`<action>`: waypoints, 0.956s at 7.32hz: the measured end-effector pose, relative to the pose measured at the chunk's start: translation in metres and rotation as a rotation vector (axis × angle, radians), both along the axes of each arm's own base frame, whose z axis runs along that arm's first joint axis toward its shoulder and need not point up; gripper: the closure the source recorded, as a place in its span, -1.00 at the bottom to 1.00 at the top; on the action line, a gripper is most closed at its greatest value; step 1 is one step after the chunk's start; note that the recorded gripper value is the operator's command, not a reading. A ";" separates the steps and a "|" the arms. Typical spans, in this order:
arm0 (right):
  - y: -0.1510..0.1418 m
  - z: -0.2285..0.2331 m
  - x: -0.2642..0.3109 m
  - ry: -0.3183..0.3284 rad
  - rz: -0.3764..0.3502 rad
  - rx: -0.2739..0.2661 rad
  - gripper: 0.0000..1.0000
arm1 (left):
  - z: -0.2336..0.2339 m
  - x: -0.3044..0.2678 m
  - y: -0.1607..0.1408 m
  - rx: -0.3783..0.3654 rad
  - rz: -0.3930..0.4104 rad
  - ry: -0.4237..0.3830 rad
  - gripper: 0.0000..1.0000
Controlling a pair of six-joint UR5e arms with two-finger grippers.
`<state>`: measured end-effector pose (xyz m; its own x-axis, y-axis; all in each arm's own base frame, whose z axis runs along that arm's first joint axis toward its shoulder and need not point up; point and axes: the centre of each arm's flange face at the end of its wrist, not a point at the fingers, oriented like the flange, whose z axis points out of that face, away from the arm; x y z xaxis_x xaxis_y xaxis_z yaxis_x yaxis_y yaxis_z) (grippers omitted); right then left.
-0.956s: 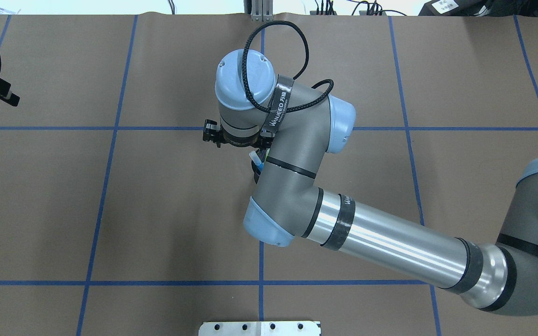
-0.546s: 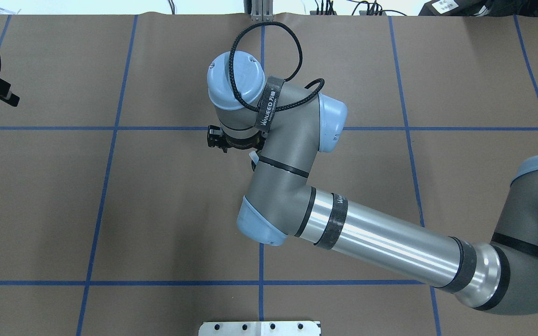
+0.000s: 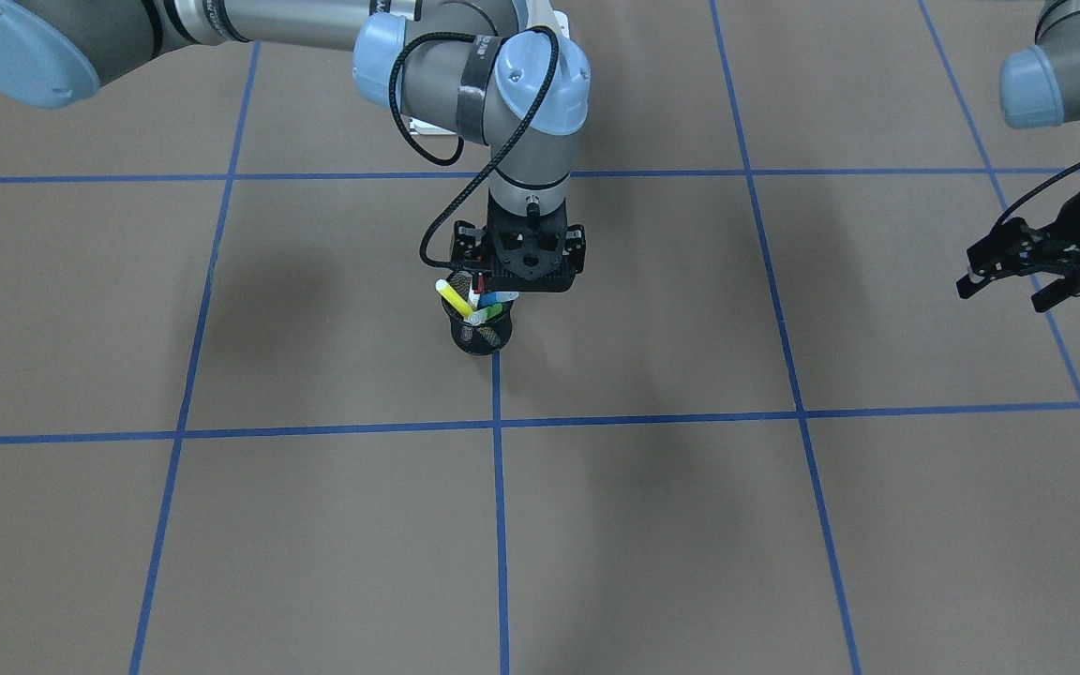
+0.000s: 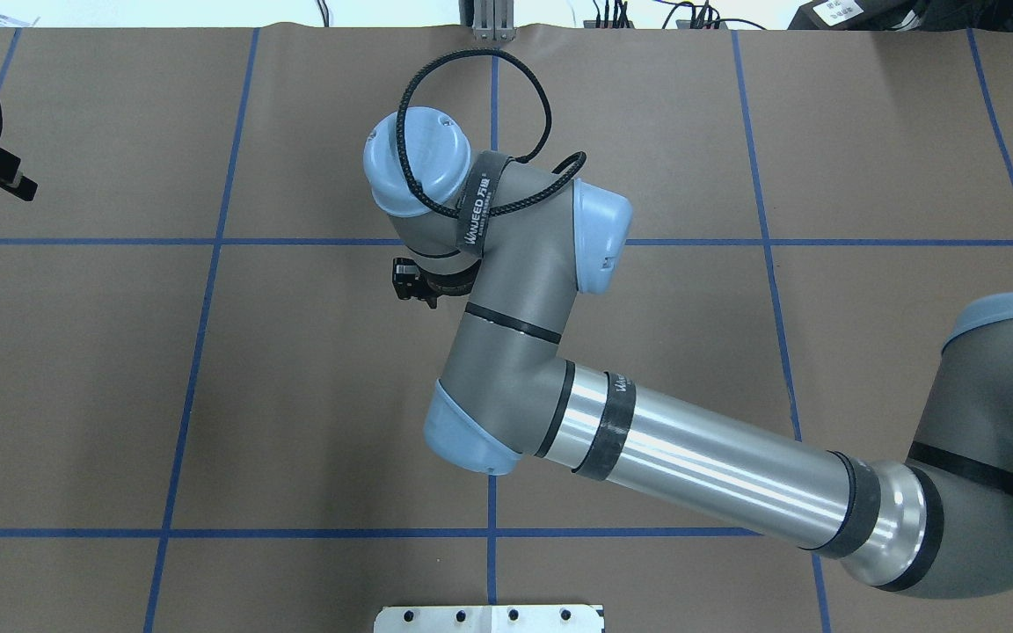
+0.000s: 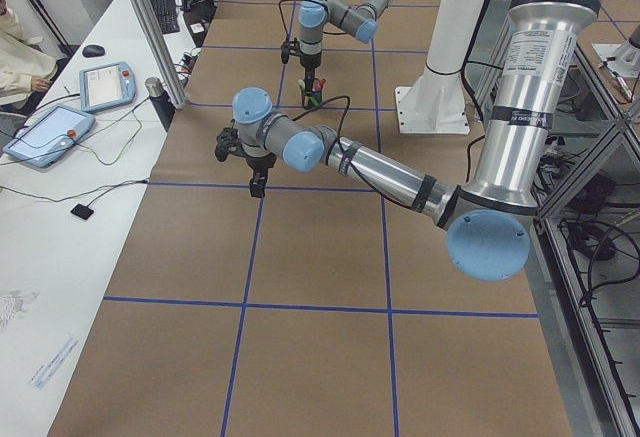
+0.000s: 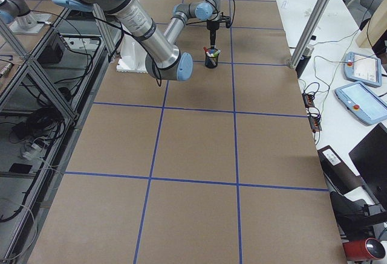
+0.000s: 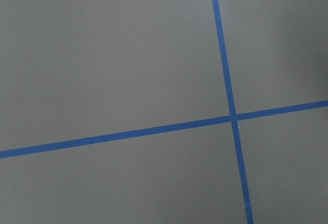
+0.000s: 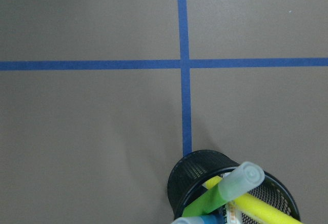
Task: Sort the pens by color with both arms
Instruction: 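Position the right gripper above the pens in the cup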
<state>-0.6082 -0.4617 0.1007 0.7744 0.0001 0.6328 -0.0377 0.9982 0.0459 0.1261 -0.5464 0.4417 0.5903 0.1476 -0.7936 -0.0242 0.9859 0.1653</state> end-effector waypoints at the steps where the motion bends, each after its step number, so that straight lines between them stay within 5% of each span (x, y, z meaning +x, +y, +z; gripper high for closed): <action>1: 0.000 -0.007 -0.005 0.007 -0.010 0.002 -0.94 | 0.000 0.000 0.000 -0.001 0.000 0.000 -1.00; 7: -0.002 0.007 -0.012 0.057 -0.099 0.044 -0.62 | 0.001 0.000 0.000 0.002 0.001 0.000 -1.00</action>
